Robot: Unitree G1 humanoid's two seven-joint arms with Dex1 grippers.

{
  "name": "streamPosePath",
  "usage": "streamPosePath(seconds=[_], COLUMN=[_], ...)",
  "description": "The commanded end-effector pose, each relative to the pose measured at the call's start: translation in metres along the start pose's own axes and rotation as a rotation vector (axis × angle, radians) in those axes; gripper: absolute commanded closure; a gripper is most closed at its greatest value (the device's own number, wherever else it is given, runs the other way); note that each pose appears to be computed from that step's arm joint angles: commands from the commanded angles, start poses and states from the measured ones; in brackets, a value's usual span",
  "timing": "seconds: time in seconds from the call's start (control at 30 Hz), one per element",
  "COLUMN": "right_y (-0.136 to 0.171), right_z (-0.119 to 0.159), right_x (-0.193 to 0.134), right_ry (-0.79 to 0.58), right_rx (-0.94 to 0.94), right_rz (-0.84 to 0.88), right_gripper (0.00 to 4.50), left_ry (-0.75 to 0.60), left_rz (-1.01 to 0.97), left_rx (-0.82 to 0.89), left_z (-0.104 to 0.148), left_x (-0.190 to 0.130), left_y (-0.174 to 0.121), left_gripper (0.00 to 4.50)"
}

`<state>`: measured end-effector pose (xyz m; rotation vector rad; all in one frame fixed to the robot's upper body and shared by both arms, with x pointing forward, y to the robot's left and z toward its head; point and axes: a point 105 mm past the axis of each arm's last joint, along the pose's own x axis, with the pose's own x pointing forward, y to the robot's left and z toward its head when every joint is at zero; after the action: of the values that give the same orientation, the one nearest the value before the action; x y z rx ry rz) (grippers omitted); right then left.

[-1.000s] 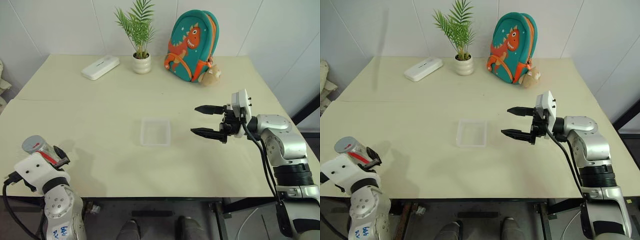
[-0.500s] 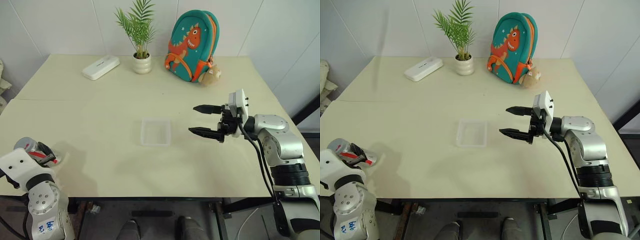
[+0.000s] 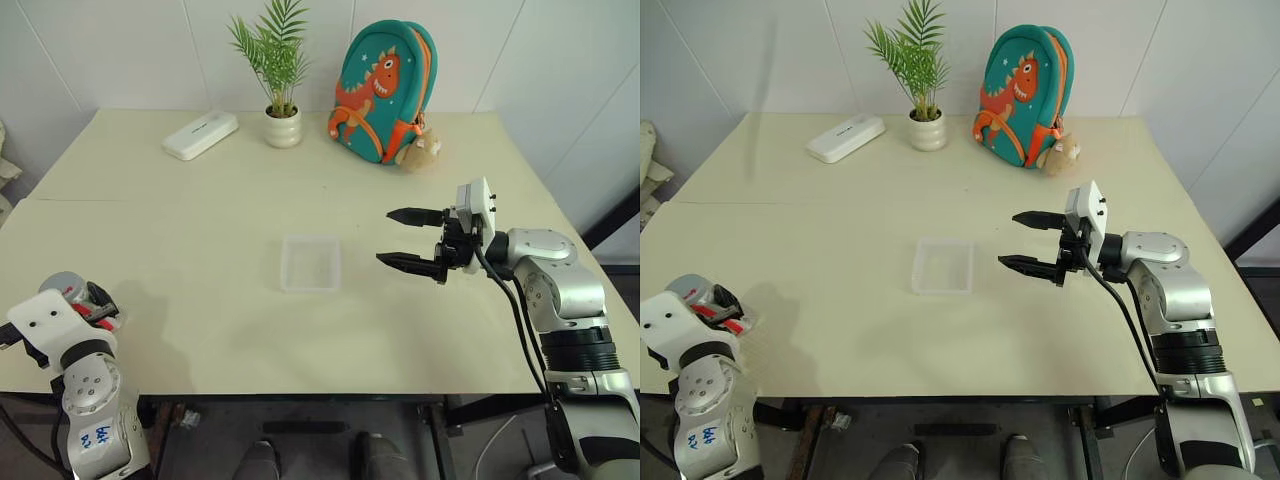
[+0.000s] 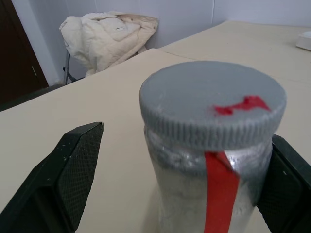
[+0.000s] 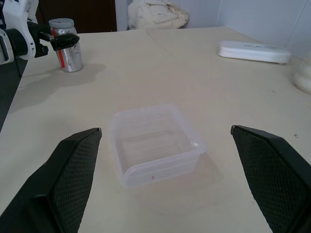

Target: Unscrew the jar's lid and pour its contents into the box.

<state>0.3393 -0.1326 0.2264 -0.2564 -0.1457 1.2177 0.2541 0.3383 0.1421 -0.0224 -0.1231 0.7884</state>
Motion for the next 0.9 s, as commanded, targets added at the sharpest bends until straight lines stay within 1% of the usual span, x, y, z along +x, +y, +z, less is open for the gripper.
streamPosePath(seconds=[0.03,0.13,0.17,0.23,0.3,0.4,0.43,0.6,0.7,0.77,0.83,0.9], right_y=[0.001,0.001,0.0,0.0,-0.001,-0.001,-0.001,-0.002,-0.002,-0.003,-0.004,-0.004], right_z=[0.012,0.011,0.011,0.011,0.012,0.012,0.012,0.013,0.014,0.017,0.022,0.026], right_x=[0.001,0.001,0.001,0.002,0.002,0.002,0.002,0.001,0.0,0.0,0.001,0.003], right_ry=[-0.018,-0.012,-0.012,-0.014,-0.016,-0.016,-0.016,-0.018,-0.022,-0.032,-0.049,-0.06], right_rx=[-0.049,-0.057,-0.057,-0.058,-0.06,-0.061,-0.061,-0.065,-0.071,-0.074,-0.085,-0.096], right_rz=[0.002,-0.003,-0.004,-0.007,-0.012,-0.014,-0.014,-0.022,-0.029,-0.037,-0.046,-0.053], right_gripper=[0.0,0.0,0.0,0.0,0.0,0.0,0.0,0.0,0.0,0.0,0.0,0.0], left_ry=[-0.038,-0.034,-0.028,-0.022,-0.014,-0.015,-0.013,0.007,-0.043,-0.085,-0.134,-0.158], left_rz=[0.003,-0.002,-0.004,-0.005,0.005,0.007,0.007,0.035,-0.048,-0.166,-0.367,-0.51], left_rx=[0.005,0.005,0.005,0.007,-0.001,0.01,0.009,0.002,-0.018,-0.02,-0.031,-0.033], left_z=[0.01,0.009,0.008,0.007,0.005,0.005,0.004,0.0,0.017,0.032,0.053,0.067], left_x=[0.002,0.002,0.003,0.003,0.003,0.003,0.003,0.006,0.013,0.018,0.02,0.021], left_y=[0.001,-0.001,-0.002,-0.003,-0.002,-0.001,-0.002,0.004,-0.006,-0.023,-0.049,-0.066], left_gripper=[0.03,0.03,0.21,0.61,1.19,2.18,2.38,2.38,2.38,2.38,2.38,2.38])
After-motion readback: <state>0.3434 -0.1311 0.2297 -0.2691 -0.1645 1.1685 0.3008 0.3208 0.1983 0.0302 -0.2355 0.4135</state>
